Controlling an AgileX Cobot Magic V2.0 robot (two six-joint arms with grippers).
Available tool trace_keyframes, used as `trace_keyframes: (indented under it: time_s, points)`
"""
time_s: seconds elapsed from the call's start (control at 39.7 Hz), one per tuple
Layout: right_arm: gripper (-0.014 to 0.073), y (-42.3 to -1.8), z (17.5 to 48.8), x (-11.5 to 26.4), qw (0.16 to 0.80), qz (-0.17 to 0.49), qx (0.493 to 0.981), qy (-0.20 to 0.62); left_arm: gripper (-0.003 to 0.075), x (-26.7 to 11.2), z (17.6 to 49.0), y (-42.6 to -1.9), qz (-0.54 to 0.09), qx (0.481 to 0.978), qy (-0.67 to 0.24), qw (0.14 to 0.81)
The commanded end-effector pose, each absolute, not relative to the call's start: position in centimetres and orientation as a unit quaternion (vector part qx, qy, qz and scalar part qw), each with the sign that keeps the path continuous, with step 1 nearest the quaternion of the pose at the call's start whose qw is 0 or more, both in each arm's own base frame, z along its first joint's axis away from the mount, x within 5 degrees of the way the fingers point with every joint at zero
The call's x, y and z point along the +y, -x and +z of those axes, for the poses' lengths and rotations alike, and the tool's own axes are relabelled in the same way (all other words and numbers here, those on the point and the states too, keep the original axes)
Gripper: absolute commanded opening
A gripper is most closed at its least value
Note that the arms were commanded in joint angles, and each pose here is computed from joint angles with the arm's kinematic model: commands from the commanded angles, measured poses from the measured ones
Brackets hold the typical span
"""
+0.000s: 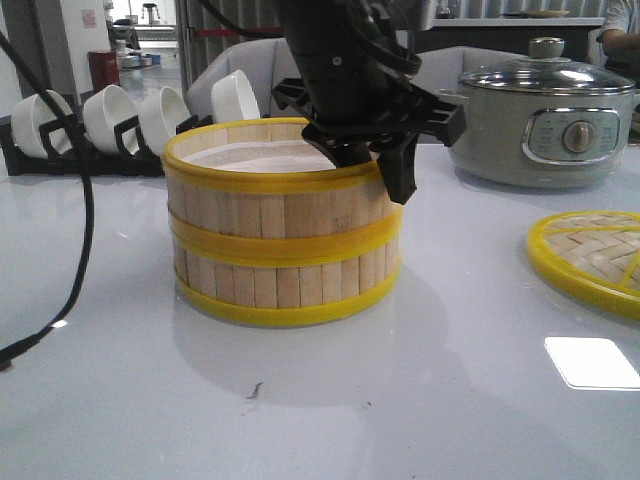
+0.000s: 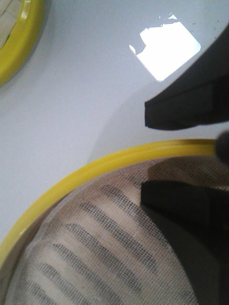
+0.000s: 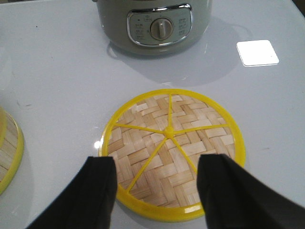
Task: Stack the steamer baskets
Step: 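Open the left gripper and withdraw it from the stacked baskets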
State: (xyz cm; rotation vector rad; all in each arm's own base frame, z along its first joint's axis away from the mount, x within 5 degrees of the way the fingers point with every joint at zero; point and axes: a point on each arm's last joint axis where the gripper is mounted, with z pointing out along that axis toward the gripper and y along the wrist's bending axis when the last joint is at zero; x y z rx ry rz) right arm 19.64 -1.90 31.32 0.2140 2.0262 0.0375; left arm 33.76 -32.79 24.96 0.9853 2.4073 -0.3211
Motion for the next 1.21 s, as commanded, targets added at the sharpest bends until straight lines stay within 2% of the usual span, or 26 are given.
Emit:
trace_keyframes:
  time_s: [0.0,0.28,0.35,0.43,0.55,0.58,0.63,0.91,1.06,1.18]
  points:
    - [0.0488,-20.0,33.5,-1.9,0.575,0.014,0.813,-0.087,0.0472,-33.0,29.7,-33.2,-0.146,0.865,-0.358,0.319]
    - [0.0488,-20.0,33.4,-1.9,0.574,0.014,0.814,-0.087,0.0476,-33.0,35.0,-33.2,-0.156,0.852,-0.357,0.351]
    - [0.0488,-20.1,33.3,-1.9,0.572,0.014,0.816,-0.087,0.0454,-32.7,36.4,-33.0,-0.154,0.849,-0.357,0.357]
    - [0.0488,-20.4,33.1,-2.0,0.567,0.014,0.819,-0.088,0.0359,-32.3,37.8,-33.0,-0.149,0.846,-0.356,0.367]
    - [0.0488,-20.7,32.7,-2.0,0.560,0.015,0.824,-0.088,0.0094,-30.5,40.0,-34.2,-0.147,0.844,-0.334,0.393]
    - [0.0488,-20.7,32.7,-2.0,0.559,0.015,0.824,-0.088,0.0069,-29.9,40.5,-34.5,-0.148,0.844,-0.326,0.399]
    - [0.0488,-20.8,32.6,-2.0,0.557,0.015,0.826,-0.088,0.0103,-28.5,41.6,-35.1,-0.149,0.845,-0.309,0.410]
    - [0.0488,-20.9,32.8,-2.0,0.566,0.014,0.819,-0.088,0.0085,-17.1,47.5,-36.9,-0.124,0.853,-0.174,0.477]
    - [0.0488,-20.9,32.8,-2.0,0.566,0.014,0.819,-0.088,0.0085,-11.0,50.3,-35.8,-0.108,0.849,-0.099,0.508]
    - [0.0488,-20.9,32.8,-2.0,0.566,0.014,0.819,-0.089,0.0085,-7.3,51.7,-33.9,-0.089,0.843,-0.061,0.527]
